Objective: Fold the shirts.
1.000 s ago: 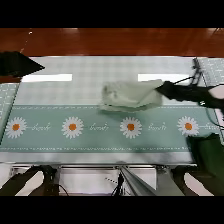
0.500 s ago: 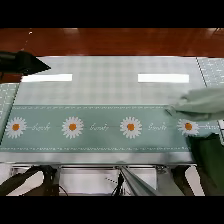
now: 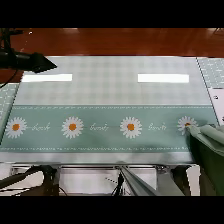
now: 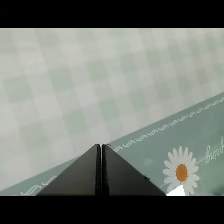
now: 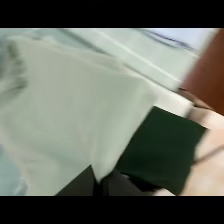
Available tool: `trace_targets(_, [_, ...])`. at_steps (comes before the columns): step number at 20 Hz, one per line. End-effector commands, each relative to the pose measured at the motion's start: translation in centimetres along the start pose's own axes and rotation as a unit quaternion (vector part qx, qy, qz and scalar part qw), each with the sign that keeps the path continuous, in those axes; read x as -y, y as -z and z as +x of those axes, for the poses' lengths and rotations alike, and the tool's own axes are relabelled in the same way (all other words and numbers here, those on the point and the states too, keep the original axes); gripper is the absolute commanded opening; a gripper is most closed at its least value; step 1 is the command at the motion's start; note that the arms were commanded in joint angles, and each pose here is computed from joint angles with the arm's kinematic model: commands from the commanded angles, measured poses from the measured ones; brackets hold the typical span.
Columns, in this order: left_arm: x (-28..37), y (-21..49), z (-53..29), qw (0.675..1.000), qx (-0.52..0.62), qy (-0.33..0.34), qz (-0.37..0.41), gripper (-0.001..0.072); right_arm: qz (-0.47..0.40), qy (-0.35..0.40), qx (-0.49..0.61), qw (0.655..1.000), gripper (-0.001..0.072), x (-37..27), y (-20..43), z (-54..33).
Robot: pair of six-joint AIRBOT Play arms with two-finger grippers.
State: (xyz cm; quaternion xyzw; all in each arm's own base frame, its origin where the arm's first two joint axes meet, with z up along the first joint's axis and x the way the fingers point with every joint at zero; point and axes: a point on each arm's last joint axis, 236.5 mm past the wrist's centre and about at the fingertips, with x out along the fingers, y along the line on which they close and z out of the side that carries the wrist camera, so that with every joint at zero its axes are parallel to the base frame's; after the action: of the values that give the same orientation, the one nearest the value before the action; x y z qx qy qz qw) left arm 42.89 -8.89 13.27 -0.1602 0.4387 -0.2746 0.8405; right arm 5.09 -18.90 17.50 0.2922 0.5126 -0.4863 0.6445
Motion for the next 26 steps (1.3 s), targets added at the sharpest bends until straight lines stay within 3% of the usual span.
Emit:
trace_targets(1, [-1.9, -0.8, 1.4, 1.000, 0.012, -0.013, 0.012, 0.0057, 0.033, 0.089, -0.002, 0.995, 0.0030, 4.5, 1.0, -0.9])
trace_targets(6, [-2.6, -1.2, 1.7, 0.999, 0.019, -0.019, 0.024, 0.0057, 0.036, 0.128, 0.004, 0.991, 0.0037, 6.2, 0.8, -1.3])
trace_targets(7, [-2.7, -1.4, 1.6, 0.999, 0.024, -0.022, 0.024, 0.0057, 0.035, 0.130, 0.004, 0.991, 0.0149, 6.4, 0.8, -1.3])
trace_targets(8, [-2.8, -1.6, 1.6, 0.999, 0.028, -0.024, 0.024, 0.0056, 0.035, 0.138, 0.003, 0.990, 0.0313, 6.7, 0.8, -1.4])
trace_targets(9, [-2.9, -1.7, 1.6, 0.999, 0.031, -0.026, 0.024, 0.0057, 0.037, 0.146, 0.003, 0.989, 0.0399, 7.1, 0.9, -1.6])
trace_targets(12, [-2.8, -1.6, 1.6, 0.999, 0.029, -0.024, 0.024, 0.0060, 0.037, 0.155, 0.024, 0.987, 0.0399, 7.6, 0.1, -1.9])
trace_targets(14, [-2.6, -1.6, 1.5, 0.999, 0.029, -0.024, 0.025, 0.0215, 0.027, 0.137, 0.086, 0.986, 0.0395, 6.7, -2.8, -2.1])
trace_targets(15, [-2.5, -1.6, 1.4, 0.999, 0.028, -0.023, 0.026, 0.0216, 0.013, 0.100, 0.138, 0.985, 0.0393, 5.0, -5.2, -2.7])
trace_targets(17, [-1.8, -1.5, 1.4, 0.999, 0.022, -0.016, 0.034, 0.0331, -0.021, -0.031, 0.262, 0.964, 0.0394, -1.3, -10.5, -5.5])
trace_targets(19, [0.0, -1.5, 1.8, 0.998, 0.014, -0.006, 0.053, 0.0331, -0.068, -0.211, 0.325, 0.919, 0.0393, -9.9, -12.6, -9.2])
trace_targets(20, [0.8, -1.1, 2.4, 0.997, 0.000, -0.014, 0.077, 0.0324, -0.085, -0.299, 0.322, 0.894, 0.0335, -13.7, -12.4, -10.7])
trace_targets(22, [0.9, 0.0, 3.2, 0.990, -0.039, -0.085, 0.111, 0.0320, -0.107, -0.428, 0.291, 0.849, 0.0305, -18.6, -11.5, -12.8])
trace_targets(24, [0.9, 1.1, 3.5, 0.971, -0.072, -0.168, 0.152, 0.0334, -0.138, -0.459, 0.241, 0.844, 0.0306, -20.1, -10.3, -11.6])
trace_targets(25, [1.5, 1.5, 3.8, 0.963, -0.082, -0.189, 0.173, 0.0407, -0.165, -0.451, 0.215, 0.850, 0.0306, -20.7, -9.5, -10.1])
trace_targets(26, [2.4, 2.1, 4.2, 0.960, -0.090, -0.200, 0.173, 0.0617, -0.186, -0.449, 0.192, 0.853, 0.0354, -21.8, -8.7, -9.0])
